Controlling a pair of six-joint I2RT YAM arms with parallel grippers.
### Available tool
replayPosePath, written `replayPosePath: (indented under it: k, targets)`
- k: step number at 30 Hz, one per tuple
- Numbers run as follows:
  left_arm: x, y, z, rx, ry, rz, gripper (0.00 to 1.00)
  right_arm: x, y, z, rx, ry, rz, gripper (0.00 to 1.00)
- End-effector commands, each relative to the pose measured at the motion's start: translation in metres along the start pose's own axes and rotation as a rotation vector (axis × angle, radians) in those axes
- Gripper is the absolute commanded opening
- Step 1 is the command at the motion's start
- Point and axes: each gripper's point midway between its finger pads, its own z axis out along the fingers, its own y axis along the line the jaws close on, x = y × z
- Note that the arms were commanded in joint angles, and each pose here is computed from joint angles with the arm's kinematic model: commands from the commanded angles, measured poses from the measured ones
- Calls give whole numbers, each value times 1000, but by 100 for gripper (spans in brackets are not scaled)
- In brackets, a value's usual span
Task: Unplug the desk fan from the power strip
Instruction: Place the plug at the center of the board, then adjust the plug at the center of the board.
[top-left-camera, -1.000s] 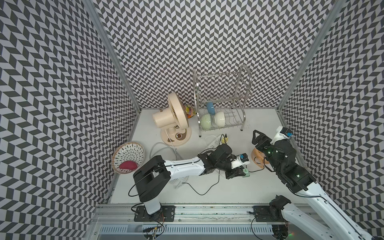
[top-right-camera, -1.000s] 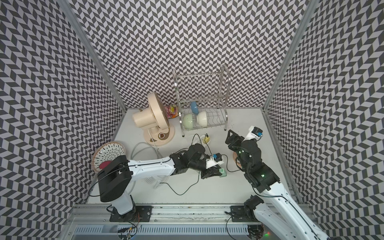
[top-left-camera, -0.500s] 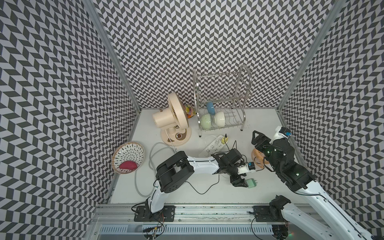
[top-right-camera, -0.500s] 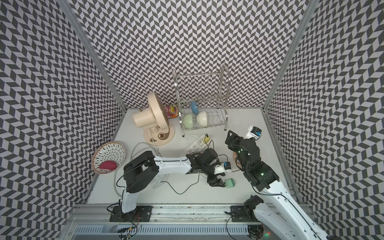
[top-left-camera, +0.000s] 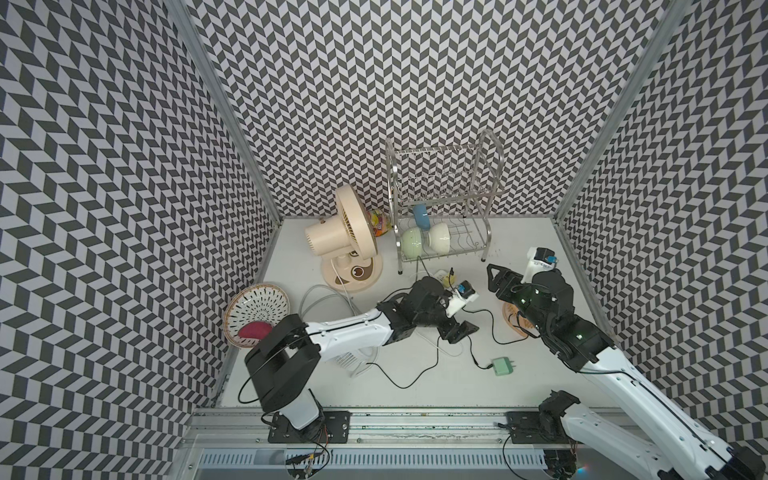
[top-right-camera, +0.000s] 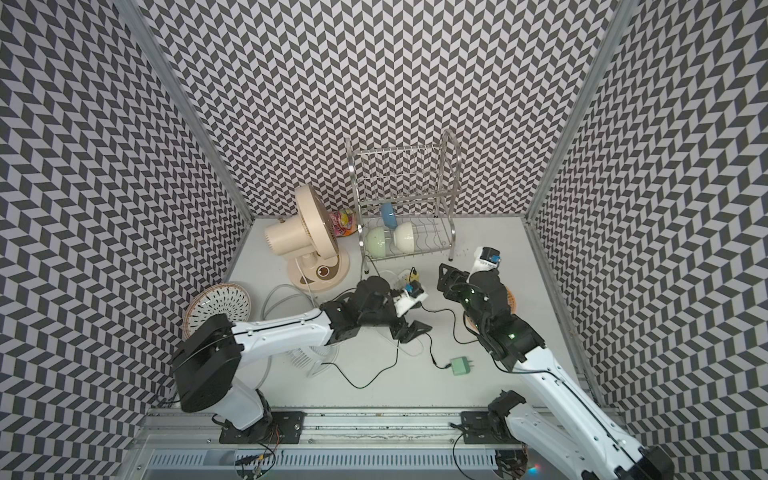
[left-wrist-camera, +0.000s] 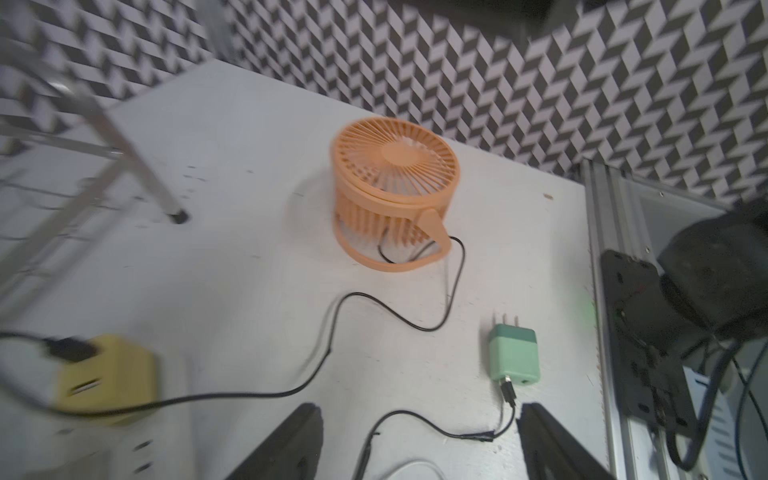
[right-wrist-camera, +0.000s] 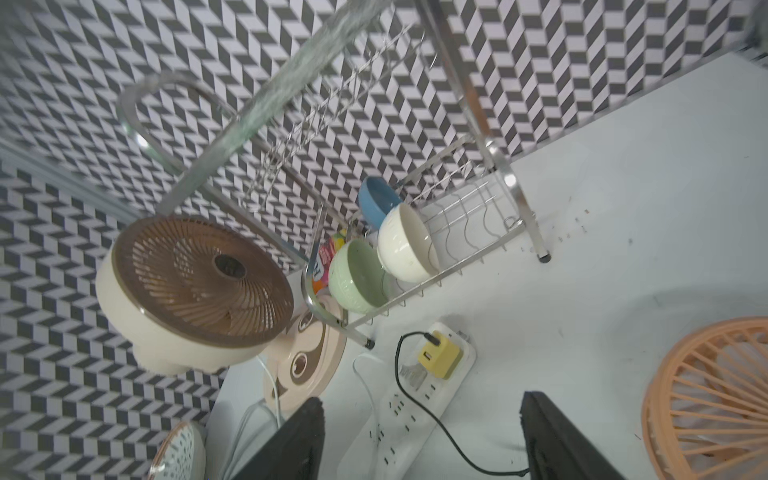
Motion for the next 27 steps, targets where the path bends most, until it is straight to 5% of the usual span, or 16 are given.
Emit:
replayPosePath:
  k: [1,12,19,27]
  targets:
    - [-4,30,-39,-171,-114,-166,76,32,16,12,-114,150,-96,73]
    - [19,99,-90,-462,-170,-499,74,169,45,49,-230,599,-382,83]
    - [13,128,-131,-562,-318,-611,69,224,35,69,-192,712,-570,93]
    - [20,141,-153,-603,-346,-635,68,262,40,73,-218,803,-681,92]
